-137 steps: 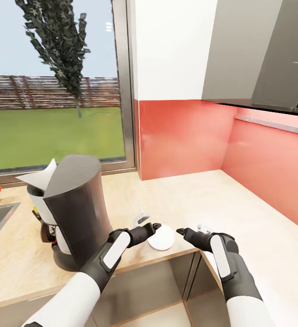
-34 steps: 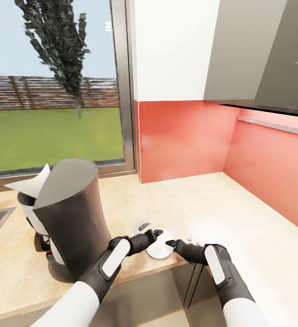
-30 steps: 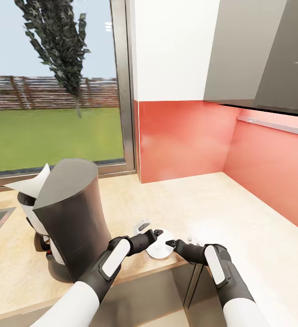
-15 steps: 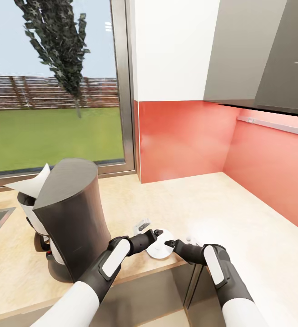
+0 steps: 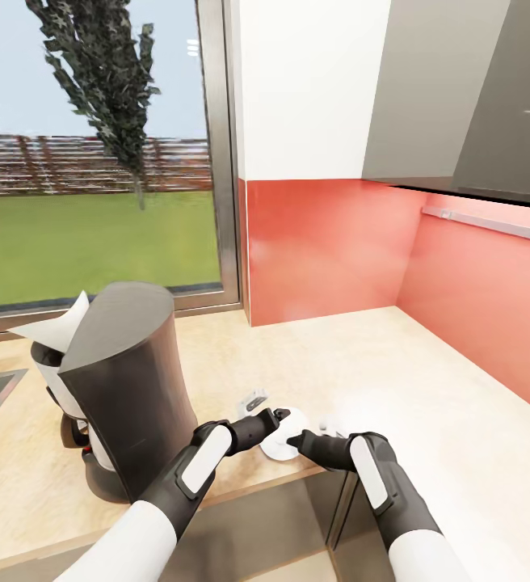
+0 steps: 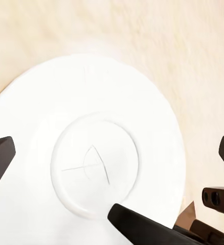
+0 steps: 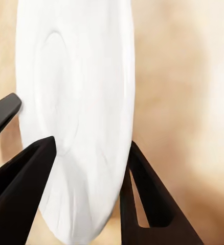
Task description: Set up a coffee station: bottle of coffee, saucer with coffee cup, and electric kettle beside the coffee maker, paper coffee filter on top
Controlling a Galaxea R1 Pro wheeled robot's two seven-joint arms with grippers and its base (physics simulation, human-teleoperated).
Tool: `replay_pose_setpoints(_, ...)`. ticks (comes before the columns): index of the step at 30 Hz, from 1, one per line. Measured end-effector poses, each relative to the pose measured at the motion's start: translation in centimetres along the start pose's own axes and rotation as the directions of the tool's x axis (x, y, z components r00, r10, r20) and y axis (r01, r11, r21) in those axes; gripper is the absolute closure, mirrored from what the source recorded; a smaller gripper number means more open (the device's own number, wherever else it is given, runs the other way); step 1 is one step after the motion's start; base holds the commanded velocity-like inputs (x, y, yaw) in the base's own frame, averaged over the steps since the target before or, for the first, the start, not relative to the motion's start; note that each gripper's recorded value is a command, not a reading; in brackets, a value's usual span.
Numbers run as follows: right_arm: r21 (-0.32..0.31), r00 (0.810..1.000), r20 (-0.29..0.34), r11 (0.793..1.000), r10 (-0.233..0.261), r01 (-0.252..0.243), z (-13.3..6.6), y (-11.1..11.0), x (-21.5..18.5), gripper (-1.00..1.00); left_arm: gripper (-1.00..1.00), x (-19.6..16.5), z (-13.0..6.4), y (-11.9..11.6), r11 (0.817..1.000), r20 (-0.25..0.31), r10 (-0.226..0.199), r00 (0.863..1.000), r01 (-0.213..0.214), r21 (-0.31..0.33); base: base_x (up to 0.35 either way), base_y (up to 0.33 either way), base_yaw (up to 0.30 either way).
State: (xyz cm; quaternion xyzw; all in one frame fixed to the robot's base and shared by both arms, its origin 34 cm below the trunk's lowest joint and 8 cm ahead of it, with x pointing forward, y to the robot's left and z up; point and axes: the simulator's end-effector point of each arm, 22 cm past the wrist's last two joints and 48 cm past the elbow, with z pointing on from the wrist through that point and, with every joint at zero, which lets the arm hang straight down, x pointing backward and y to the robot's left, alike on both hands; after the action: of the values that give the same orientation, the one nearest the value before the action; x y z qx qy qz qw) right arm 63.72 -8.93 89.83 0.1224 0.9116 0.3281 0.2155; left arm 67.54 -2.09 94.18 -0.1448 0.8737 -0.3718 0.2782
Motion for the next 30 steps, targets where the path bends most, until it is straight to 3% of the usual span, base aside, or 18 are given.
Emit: replay_pose_setpoints(30, -0.009, 1.000, -0.001, 1.000, 0.014, -0.014, -0.03, -0.08, -0.01, 1.00, -1.00, -0.61, -0.13, -0.53, 1.000, 0.012, 0.009, 1.000, -0.009, 0.007, 0.000, 0.000, 0.000)
